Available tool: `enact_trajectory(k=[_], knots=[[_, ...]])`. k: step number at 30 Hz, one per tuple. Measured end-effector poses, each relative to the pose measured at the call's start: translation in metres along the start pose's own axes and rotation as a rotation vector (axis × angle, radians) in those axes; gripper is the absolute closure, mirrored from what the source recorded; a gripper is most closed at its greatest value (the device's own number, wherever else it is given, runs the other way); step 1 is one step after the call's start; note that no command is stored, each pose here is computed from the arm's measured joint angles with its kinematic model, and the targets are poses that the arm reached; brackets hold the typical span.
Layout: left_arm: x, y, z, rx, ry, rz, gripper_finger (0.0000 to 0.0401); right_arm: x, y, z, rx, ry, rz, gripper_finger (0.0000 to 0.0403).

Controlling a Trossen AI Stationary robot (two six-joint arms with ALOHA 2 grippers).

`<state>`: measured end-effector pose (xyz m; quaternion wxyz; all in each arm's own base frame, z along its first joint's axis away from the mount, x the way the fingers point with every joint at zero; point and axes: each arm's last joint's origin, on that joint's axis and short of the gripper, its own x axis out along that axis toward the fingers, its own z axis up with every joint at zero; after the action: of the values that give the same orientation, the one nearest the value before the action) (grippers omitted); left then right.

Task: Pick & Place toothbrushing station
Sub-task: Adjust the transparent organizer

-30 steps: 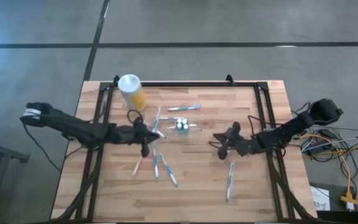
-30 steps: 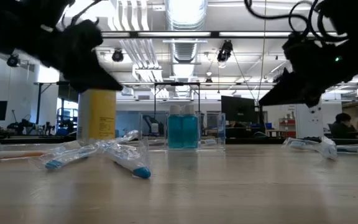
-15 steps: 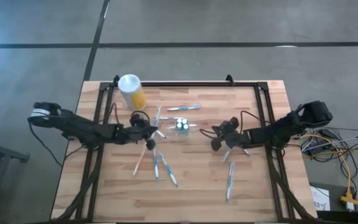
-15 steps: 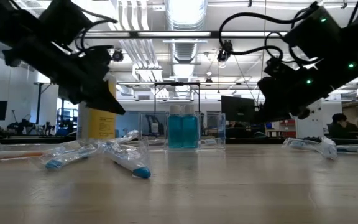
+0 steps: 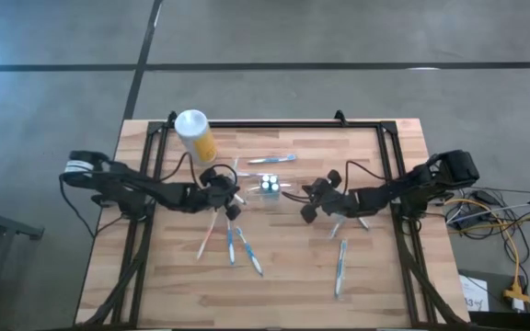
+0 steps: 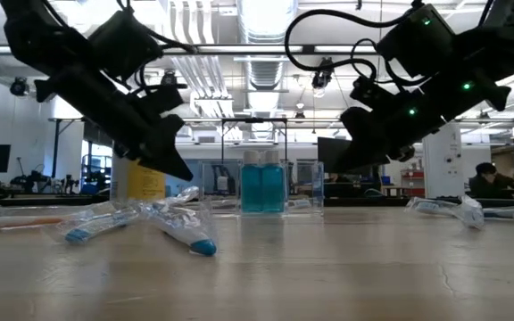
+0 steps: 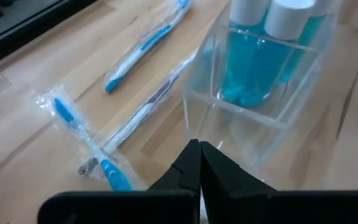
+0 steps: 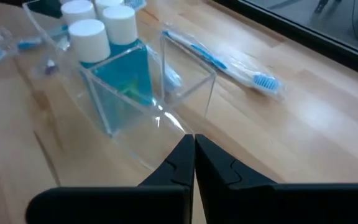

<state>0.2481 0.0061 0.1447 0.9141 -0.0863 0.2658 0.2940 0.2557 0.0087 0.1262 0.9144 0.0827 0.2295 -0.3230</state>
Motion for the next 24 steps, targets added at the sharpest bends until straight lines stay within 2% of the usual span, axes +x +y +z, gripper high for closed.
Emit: enact_trajectory(k=[15,24], knots=[[0.019,-0.006,0.012,0.027,0.030,-0.028,0.0400,0.003,-0.004,0.001,-0.016,0.027,0.037,0.0394],[0.025,-0.002,0.016,0.026,0.042,-0.019,0.0400,0.004,-0.004,0.001,-0.010,0.038,0.061,0.0394]])
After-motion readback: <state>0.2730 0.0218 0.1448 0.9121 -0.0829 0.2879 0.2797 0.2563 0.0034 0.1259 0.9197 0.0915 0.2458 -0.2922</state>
